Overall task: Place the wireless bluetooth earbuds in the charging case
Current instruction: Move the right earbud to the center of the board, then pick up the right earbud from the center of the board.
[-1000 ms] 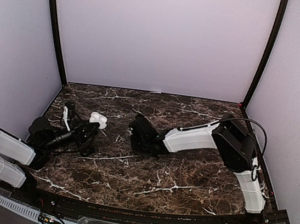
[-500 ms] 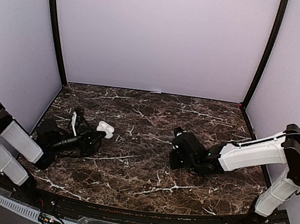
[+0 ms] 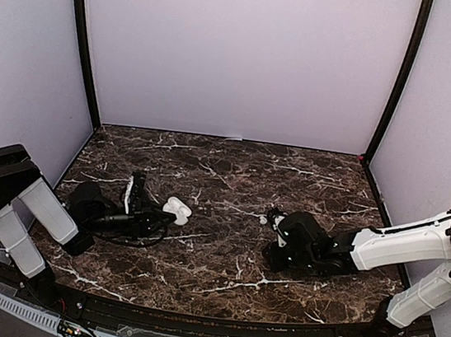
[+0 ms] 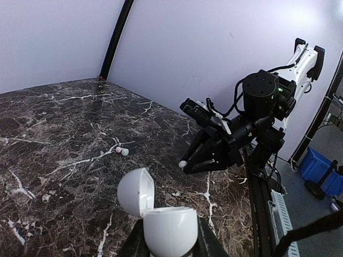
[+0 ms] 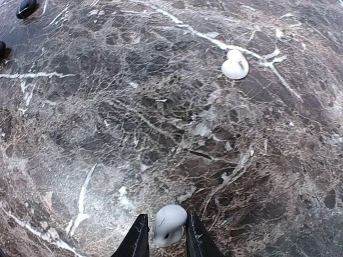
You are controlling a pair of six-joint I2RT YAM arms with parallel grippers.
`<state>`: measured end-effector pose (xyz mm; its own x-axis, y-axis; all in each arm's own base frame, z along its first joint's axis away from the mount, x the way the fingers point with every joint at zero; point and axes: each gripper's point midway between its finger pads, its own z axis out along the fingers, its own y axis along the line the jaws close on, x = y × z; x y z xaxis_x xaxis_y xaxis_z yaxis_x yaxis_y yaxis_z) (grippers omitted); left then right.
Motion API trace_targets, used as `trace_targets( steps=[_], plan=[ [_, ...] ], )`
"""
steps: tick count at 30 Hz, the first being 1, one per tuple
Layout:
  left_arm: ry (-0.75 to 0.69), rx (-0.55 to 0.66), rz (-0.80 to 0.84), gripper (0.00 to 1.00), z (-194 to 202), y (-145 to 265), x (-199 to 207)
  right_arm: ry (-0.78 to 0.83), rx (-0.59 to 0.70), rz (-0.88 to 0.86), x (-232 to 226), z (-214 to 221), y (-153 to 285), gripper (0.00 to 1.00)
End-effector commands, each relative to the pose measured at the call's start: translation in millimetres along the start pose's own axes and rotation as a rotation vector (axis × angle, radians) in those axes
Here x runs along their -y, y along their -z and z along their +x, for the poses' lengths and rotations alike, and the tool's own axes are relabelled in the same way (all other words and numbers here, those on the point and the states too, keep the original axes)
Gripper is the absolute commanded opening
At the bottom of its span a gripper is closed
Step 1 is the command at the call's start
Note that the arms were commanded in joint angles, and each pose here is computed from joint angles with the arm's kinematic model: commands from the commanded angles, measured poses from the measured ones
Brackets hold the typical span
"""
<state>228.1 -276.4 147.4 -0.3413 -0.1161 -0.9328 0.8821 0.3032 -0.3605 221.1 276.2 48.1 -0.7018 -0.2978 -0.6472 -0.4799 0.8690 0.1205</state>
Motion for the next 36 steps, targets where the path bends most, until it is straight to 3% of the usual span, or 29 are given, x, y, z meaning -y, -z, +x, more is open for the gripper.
trace_targets(
  steps=[1, 6, 14, 20, 24, 36],
  plan=[
    [-0.036, 0.0, 0.058, 0.16, -3.9, -5.2, 7.7, 0.013, -0.003, -0.06, -8.0, -2.4, -0.7, 0.25],
    [-0.042, -0.009, 0.096, 0.16, -1.1, -8.3, 19.5, -0.022, 0.02, 0.03, 12.3, -10.7, -2.6, 0.31],
    [-0.056, -0.004, 0.097, 0.16, -3.5, -6.3, 21.8, 0.0, 0.018, -0.066, 8.6, -25.9, -2.3, 0.39],
    [-0.061, -0.016, 0.093, 0.16, -1.7, -7.4, 20.8, 0.041, -0.043, -0.18, -9.0, -12.8, 7.3, 0.33],
    [-0.062, -0.018, 0.098, 0.16, -1.7, -8.1, 21.6, 0.067, -0.057, -0.278, -27.6, -4.3, 19.0, 0.21],
    [-0.062, -0.023, 0.108, 0.16, -0.5, -8.6, 23.9, 0.123, -0.121, -0.255, -41.6, 5.2, 7.7, 0.14]
  ],
)
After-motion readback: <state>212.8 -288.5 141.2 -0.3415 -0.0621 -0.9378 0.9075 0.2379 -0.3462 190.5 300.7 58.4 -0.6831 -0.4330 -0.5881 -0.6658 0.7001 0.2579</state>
